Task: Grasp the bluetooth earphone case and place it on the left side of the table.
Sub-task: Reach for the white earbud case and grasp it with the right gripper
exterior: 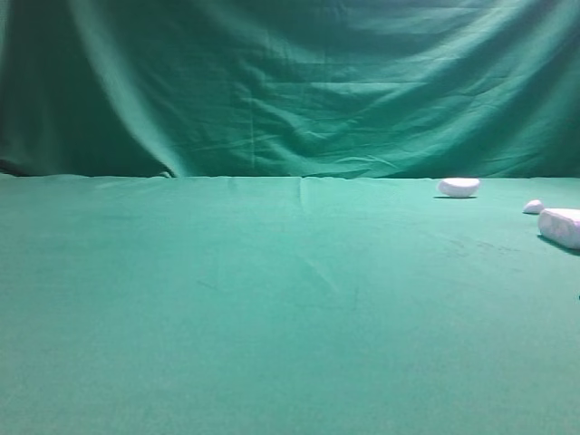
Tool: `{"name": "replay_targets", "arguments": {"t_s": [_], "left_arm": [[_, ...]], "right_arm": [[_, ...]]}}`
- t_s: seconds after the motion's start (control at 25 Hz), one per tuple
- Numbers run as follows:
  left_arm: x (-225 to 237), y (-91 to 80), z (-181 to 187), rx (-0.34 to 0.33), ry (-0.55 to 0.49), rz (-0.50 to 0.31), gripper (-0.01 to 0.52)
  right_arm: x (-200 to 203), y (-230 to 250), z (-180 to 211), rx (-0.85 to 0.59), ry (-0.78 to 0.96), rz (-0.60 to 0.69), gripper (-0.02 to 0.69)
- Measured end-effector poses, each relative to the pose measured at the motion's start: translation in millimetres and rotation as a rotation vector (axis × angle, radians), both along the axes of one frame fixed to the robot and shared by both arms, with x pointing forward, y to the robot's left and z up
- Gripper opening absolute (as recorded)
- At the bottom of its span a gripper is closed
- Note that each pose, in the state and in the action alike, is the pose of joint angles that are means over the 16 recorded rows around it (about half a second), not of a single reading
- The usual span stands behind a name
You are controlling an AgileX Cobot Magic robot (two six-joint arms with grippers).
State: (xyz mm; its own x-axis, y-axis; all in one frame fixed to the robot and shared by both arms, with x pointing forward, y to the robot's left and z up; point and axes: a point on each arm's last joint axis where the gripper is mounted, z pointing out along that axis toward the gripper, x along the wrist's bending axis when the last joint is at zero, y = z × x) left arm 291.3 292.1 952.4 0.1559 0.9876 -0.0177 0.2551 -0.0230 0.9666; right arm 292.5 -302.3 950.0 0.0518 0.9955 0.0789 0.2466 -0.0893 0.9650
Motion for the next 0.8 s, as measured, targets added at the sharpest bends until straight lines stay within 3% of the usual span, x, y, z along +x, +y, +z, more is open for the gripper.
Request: {"name": "replay_targets", "arguments": {"t_s": [0.48,0.64,0.8], "left_arm": [[0.0,0.0,0.0,0.000,0.000,0.000,0.000],[0.0,0.0,0.0,0.000,0.000,0.000,0.000],[0.0,0.0,0.0,0.000,0.000,0.000,0.000]], "right_arm": [[3.3,5.1,41.8,0.093,-0.322,0.048,0.000],[8.2,4.6,66.9,0.098,-0.278,0.038,0.000],[21.0,2.9,89.2,0.082,-0.106,0.010,0.000]]}}
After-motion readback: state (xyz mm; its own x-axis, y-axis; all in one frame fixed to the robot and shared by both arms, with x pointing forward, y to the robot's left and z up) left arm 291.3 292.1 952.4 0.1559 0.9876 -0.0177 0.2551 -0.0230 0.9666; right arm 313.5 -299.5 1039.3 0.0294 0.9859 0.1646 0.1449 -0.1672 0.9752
